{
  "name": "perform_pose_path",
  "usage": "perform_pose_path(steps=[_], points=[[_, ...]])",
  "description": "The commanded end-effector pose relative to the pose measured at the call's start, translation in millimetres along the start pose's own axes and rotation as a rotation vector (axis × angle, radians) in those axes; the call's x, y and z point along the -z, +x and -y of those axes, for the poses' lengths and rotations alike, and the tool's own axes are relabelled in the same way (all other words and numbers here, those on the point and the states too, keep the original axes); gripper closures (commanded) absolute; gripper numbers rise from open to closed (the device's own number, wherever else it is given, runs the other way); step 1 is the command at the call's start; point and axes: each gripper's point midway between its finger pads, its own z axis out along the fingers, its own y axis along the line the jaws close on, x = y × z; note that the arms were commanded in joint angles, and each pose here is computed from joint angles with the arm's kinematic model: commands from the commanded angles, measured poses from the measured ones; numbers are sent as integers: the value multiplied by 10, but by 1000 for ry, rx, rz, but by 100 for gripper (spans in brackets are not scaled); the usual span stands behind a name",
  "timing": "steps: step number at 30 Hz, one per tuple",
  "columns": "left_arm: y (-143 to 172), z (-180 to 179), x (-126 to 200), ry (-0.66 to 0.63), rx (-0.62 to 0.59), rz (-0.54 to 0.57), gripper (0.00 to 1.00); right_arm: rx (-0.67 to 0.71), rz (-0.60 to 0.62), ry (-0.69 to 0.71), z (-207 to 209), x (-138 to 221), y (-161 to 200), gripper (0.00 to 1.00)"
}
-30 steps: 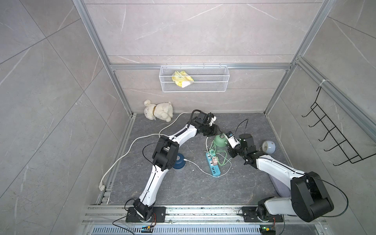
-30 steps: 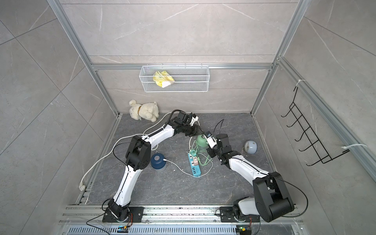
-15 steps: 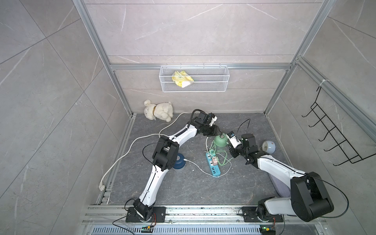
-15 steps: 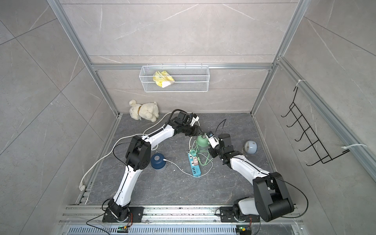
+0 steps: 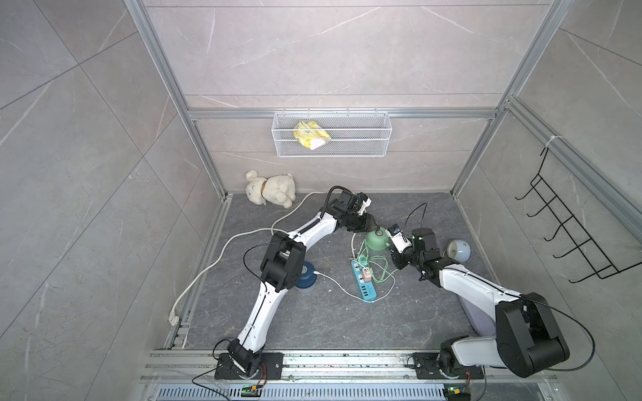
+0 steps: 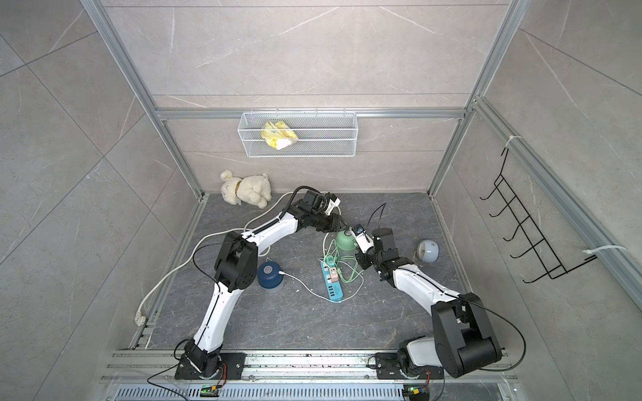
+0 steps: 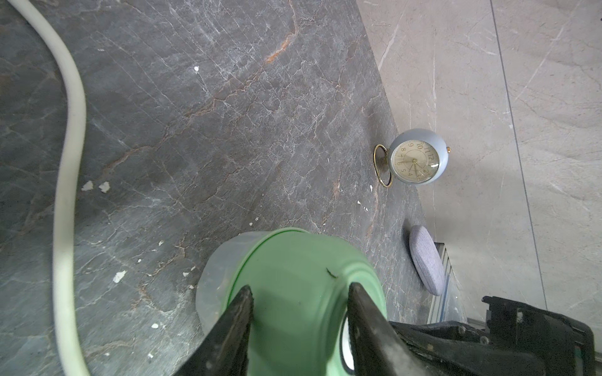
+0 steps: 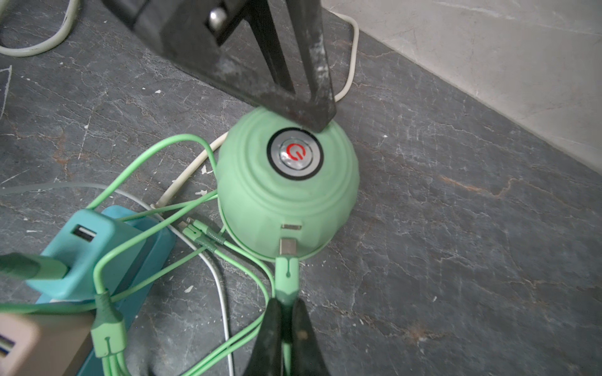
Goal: Charge the cordless meat grinders
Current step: Insert the charging cable into the cordless meat grinder.
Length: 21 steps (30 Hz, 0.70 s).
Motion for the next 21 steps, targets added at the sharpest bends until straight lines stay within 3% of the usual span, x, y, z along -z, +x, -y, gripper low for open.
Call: perform_pose_path(steps=[1, 21], points=[[90, 16, -27, -23, -10, -36, 52, -1, 53, 4, 32, -8, -151, 100], [183, 23, -45, -77, -28, -56, 55, -23, 50, -8, 45, -9, -215, 100]])
